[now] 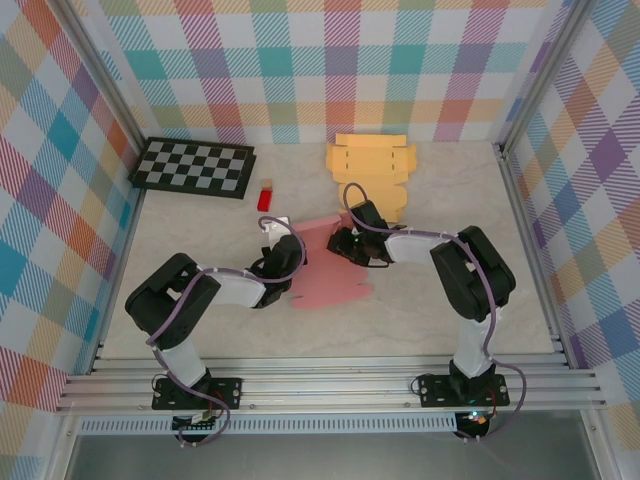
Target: Fold the paper box
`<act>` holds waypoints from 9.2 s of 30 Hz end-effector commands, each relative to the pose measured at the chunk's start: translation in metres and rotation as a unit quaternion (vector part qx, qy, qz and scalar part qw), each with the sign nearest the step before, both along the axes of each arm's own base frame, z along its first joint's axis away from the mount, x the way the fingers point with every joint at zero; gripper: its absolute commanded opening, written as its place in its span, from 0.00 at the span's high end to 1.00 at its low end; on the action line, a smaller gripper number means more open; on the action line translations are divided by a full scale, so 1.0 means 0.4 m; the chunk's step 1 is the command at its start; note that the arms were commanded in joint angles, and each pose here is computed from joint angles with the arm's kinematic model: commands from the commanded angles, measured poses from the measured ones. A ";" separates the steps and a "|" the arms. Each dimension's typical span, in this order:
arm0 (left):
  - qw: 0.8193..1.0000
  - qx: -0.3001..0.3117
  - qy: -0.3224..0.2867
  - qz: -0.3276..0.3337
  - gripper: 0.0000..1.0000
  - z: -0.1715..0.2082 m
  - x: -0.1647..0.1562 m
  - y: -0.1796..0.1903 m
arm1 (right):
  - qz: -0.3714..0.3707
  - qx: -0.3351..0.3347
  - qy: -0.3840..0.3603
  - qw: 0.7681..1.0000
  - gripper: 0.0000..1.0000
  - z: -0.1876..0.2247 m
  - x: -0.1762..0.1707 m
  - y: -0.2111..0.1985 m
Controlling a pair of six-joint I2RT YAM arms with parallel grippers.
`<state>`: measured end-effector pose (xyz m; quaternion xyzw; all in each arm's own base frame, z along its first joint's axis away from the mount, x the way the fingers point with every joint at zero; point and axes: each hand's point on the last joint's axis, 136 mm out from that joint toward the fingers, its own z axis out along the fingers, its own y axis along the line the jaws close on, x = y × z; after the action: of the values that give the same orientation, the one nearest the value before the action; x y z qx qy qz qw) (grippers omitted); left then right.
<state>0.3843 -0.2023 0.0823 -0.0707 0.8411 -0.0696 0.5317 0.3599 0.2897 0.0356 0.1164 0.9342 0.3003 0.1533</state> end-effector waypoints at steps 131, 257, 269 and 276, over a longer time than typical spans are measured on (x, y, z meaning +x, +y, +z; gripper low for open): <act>0.955 -0.131 -0.030 -0.264 1.00 0.249 -0.110 -0.245 | 0.323 -0.085 -0.404 0.852 0.35 0.284 0.043 -0.150; 0.975 -0.022 -0.052 -0.216 1.00 0.268 -0.066 -0.106 | 0.390 -0.145 -0.412 0.811 0.24 0.347 -0.131 -0.398; 0.961 -0.055 -0.060 -0.264 1.00 0.283 -0.082 -0.152 | 0.421 -0.049 -0.419 0.803 0.25 0.393 -0.162 -0.303; 0.951 -0.082 -0.071 -0.291 1.00 0.306 -0.092 -0.181 | 0.435 -0.031 -0.415 0.799 0.25 0.401 -0.170 -0.267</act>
<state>0.3511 -0.2643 0.1856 0.1331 0.8007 -0.2488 0.5284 0.2952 0.1717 0.1831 -0.4365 0.7575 0.2977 0.3834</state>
